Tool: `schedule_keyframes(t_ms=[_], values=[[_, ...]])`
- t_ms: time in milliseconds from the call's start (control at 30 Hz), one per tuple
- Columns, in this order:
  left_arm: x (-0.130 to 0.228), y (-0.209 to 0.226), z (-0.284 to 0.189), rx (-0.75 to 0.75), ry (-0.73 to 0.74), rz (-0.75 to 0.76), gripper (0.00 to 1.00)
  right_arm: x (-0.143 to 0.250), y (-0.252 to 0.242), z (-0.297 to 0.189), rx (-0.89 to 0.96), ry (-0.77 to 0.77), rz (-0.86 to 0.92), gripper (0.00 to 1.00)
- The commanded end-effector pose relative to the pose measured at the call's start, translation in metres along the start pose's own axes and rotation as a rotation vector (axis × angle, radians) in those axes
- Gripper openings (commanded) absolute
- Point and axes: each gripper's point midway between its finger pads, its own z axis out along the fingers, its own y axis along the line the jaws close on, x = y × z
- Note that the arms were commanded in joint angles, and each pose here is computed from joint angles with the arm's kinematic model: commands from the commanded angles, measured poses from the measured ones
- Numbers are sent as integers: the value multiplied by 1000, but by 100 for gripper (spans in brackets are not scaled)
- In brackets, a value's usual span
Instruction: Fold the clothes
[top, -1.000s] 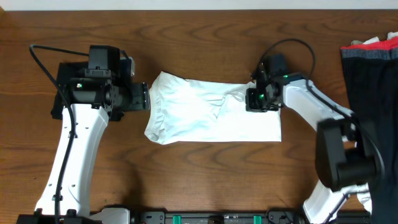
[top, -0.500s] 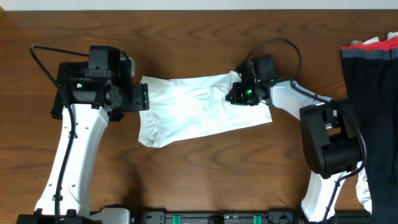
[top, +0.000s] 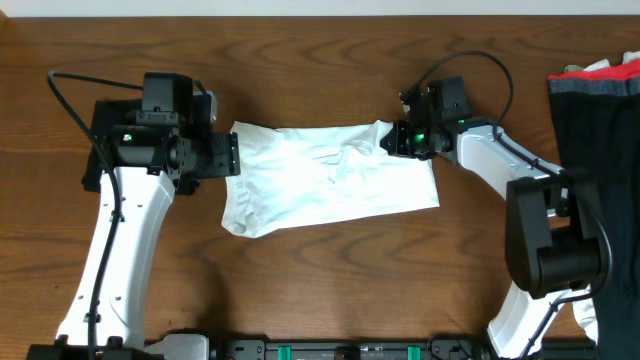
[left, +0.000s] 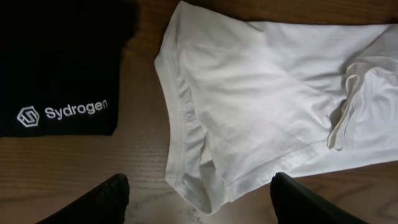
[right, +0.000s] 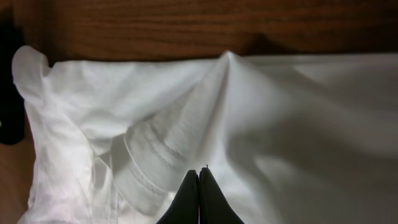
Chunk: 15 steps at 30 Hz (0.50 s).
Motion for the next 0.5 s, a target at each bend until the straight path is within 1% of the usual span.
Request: schedule_keyframes(t_ms=[0,67,133,233,267,333,400,467], values=[[-2,0,-3,4,-17,-2,75,6,6,13,36,9,13,1],[-3,0,-3,5,-23,-2,75,12,7,25,68,13,7,1],[-4,-1,-3,5,-26,-1,75,11,17,35,42,1,-8,1],[-5,-1,-3,6,-30,-1,75,-4,70,38,-178,-54,-105,1],[-5,-1,-3,6,-31,-1,75,-12,97,32,-296,-90,-171,1],[-7,-1,-3,7,-37,0,75,-24,129,21,-433,-146,-232,1],[-8,-1,-3,8,-42,0,75,-39,147,8,-511,-203,-225,1],[-8,-1,-3,8,-41,0,75,-44,145,3,-513,-215,-210,1]])
